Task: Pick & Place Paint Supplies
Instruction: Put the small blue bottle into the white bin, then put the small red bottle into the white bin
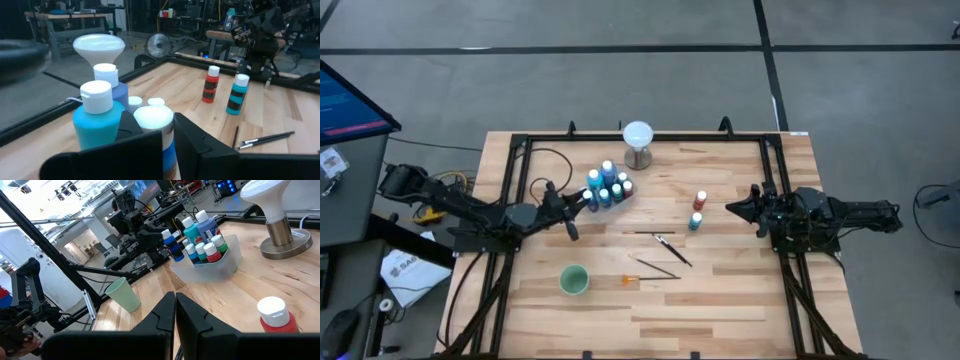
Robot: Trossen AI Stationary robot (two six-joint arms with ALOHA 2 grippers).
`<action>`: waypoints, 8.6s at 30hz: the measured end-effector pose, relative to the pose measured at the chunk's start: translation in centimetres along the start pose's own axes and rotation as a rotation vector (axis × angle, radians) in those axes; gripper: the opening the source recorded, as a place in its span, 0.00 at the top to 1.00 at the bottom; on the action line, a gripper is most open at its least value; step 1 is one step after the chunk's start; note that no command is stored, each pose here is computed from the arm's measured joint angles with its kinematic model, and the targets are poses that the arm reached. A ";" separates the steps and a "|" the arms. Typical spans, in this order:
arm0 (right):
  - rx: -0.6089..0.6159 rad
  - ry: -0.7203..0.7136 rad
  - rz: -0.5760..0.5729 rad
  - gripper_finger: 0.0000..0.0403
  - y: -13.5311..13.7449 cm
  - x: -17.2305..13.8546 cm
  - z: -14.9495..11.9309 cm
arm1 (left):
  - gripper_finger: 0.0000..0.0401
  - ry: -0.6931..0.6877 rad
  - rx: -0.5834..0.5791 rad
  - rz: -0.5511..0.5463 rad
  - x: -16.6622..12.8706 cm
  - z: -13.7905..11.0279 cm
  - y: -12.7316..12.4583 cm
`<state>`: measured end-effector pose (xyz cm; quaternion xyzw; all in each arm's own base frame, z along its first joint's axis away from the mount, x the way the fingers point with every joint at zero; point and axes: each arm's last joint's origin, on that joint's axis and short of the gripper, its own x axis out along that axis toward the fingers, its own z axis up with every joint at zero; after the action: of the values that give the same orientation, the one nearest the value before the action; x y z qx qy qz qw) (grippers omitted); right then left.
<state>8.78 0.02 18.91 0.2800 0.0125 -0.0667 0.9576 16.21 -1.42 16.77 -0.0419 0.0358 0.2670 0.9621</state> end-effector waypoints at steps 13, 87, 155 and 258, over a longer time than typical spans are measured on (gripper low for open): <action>0.000 0.000 0.000 0.98 0.0 0.0 0.0 | 1.00 0.009 0.048 -0.006 0.5 0.0 0.6; 0.000 0.000 0.000 0.98 0.0 0.0 0.0 | 1.00 0.194 0.190 0.025 2.5 -4.2 1.8; 0.000 0.000 0.000 0.98 0.0 0.0 0.0 | 0.60 -0.150 0.012 -0.131 5.4 5.0 -3.5; -0.012 1.160 -0.912 0.36 -2.6 20.5 8.4 | 1.00 -0.324 -0.315 -0.496 -6.1 2.8 3.6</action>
<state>28.65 -9.08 23.32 0.2318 0.6323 -0.2996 0.6758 9.29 -1.13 19.84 -0.1545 -0.1707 0.0303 0.9727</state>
